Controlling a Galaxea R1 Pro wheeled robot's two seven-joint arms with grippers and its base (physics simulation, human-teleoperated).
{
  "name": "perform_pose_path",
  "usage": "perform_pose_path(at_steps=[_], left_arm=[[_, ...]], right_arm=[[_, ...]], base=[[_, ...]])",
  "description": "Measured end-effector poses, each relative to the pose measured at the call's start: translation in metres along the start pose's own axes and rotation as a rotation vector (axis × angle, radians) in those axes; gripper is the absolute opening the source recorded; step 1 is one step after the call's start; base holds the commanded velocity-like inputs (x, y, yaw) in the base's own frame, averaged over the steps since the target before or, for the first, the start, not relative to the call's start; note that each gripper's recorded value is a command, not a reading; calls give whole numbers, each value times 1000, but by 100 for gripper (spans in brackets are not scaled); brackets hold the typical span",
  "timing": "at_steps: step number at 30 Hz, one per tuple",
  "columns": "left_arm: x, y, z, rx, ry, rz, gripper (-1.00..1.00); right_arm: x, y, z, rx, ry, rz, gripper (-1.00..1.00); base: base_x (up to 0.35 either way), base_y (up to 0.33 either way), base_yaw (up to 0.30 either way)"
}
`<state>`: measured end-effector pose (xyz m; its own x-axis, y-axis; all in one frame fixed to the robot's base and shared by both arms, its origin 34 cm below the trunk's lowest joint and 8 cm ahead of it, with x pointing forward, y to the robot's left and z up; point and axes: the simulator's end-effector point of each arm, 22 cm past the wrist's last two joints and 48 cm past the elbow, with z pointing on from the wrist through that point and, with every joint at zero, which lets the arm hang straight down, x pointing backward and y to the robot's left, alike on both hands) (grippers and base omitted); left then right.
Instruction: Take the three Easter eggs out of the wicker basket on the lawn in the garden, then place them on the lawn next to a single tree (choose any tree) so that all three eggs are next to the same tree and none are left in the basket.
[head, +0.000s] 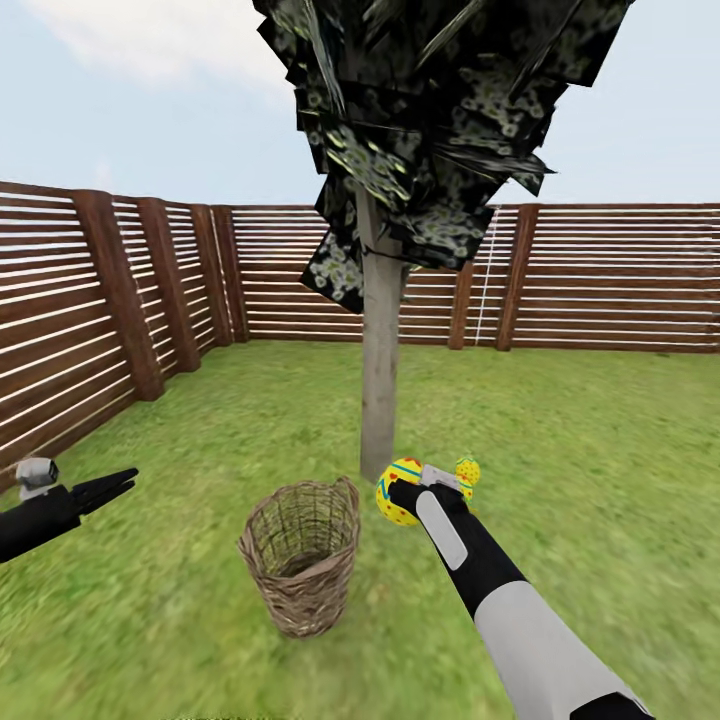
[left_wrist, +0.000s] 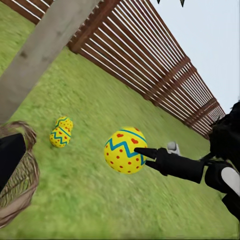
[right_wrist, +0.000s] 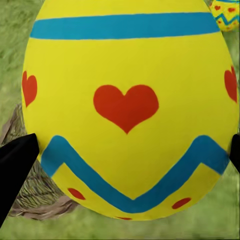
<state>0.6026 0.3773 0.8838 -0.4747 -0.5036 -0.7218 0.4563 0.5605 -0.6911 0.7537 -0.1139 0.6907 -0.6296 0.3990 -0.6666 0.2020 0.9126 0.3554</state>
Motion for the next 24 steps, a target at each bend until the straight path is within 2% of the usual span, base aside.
perform_pose_path(at_steps=[8, 19, 24], left_arm=[[-3, -4, -2, 0, -6, 16, 100], [-3, -7, -2, 5, -11, 17, 100], [-4, -8, -3, 6, -14, 20, 100]], right_arm=[[-2, 1, -2, -1, -4, -1, -100], [-8, -1, -4, 1, -23, 8, -100], [-10, -1, -6, 0, -27, 8, -100]], base=[[-194, -217, -275], [-1, -304, -275], [107, -296, -275]])
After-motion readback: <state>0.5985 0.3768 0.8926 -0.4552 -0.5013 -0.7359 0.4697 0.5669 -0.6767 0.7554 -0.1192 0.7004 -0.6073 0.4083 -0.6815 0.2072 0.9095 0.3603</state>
